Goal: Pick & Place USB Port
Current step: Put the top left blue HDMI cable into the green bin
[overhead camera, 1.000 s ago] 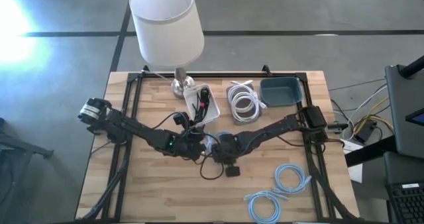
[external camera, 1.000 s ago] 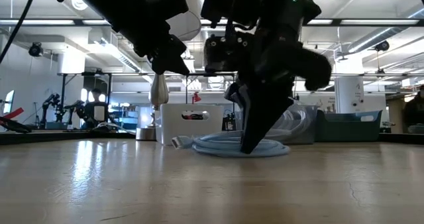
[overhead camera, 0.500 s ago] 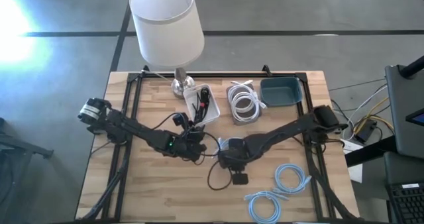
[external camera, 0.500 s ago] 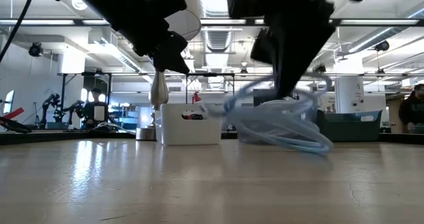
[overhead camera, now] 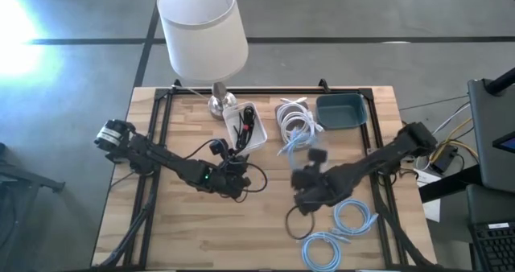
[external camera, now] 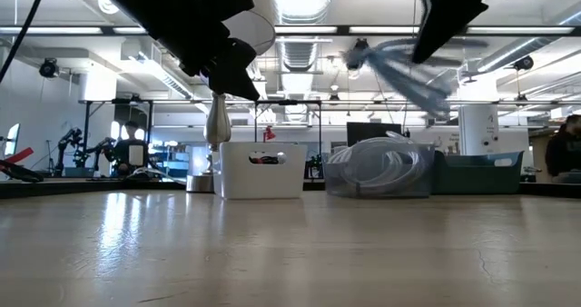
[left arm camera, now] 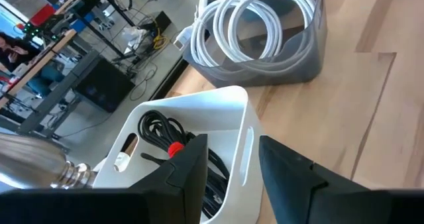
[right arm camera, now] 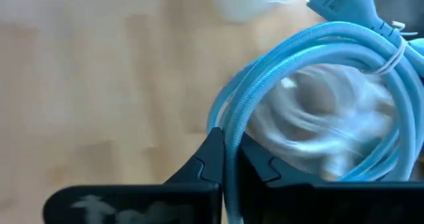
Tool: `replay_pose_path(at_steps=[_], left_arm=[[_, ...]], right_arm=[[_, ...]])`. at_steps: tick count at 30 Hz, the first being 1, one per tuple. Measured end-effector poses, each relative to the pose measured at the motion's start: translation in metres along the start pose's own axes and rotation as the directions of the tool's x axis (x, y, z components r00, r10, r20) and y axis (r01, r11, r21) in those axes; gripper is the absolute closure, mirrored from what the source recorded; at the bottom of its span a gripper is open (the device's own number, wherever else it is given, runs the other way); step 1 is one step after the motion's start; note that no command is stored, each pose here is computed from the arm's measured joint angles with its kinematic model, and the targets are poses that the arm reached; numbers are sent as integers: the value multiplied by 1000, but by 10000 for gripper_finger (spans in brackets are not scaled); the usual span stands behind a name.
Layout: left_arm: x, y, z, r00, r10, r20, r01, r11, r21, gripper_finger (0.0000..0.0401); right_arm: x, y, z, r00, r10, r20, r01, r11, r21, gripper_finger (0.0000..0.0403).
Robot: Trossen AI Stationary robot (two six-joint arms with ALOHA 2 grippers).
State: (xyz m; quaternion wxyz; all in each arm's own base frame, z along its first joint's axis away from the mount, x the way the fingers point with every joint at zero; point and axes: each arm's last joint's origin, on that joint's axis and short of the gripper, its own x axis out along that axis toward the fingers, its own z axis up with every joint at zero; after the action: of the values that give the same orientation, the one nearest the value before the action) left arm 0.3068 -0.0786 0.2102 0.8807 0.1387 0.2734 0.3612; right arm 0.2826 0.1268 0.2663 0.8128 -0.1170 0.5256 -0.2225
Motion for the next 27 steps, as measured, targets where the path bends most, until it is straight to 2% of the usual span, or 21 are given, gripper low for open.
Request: replay_pose_path(at_steps=[4, 10, 15, 19, 22, 27], left_arm=[[0, 0, 0, 1000, -1, 0, 1, 1000, -2, 261], [0, 0, 0, 1000, -1, 0, 1, 1000, -23, 261], [0, 0, 0, 1000, -1, 0, 1, 1000, -25, 261], [0, 0, 0, 1000, -1, 0, 1, 1000, -25, 261], [0, 0, 0, 1000, 0, 0, 0, 1000, -25, 261], [0, 0, 0, 1000, 0, 0, 0, 1000, -25, 261]], right_arm=[[-14, -19, -16, 981, -175, 84, 167, 981, 95, 390], [-14, -47, -37, 900, -381, 212, 334, 915, 227, 390], [3, -65, -60, 863, -464, 199, 397, 867, 300, 390], [25, -76, -83, 846, -515, 139, 444, 824, 352, 390], [39, -86, -97, 830, -551, 86, 466, 770, 436, 390], [58, -101, -112, 787, -616, 17, 487, 638, 596, 390]])
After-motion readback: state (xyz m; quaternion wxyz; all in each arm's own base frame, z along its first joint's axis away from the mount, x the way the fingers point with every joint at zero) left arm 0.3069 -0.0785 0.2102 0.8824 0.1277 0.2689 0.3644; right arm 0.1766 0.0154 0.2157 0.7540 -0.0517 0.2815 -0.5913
